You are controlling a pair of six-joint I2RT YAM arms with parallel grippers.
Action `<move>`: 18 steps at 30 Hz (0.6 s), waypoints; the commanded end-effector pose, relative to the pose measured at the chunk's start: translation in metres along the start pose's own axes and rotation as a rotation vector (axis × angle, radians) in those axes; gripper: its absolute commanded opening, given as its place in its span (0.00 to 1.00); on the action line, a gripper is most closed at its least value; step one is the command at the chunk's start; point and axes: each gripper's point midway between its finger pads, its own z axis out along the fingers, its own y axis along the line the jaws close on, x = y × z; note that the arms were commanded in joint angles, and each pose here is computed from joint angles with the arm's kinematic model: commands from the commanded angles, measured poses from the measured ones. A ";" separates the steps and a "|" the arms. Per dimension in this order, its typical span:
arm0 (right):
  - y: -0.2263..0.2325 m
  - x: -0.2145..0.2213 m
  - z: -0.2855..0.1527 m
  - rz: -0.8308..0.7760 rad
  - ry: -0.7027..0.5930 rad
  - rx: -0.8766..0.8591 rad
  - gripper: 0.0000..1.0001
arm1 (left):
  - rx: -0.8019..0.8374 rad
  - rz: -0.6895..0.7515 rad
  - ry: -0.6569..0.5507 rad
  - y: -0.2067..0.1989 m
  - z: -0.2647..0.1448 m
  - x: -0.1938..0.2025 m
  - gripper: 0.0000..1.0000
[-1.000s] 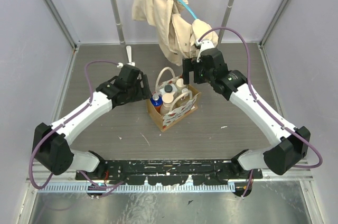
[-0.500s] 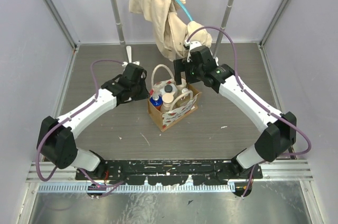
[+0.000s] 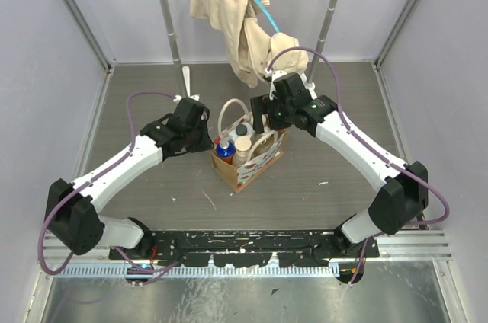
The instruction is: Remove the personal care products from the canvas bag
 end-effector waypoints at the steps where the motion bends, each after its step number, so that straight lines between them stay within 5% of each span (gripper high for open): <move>1: 0.012 0.011 -0.024 -0.023 0.012 -0.062 1.00 | -0.053 -0.003 0.104 0.021 -0.017 0.037 0.00; 10: 0.025 0.042 -0.025 -0.050 0.083 -0.077 1.00 | -0.030 -0.049 0.110 0.026 -0.037 0.051 0.00; 18: 0.057 -0.002 -0.061 -0.101 -0.079 -0.094 1.00 | -0.032 -0.058 0.099 0.031 -0.042 0.055 0.00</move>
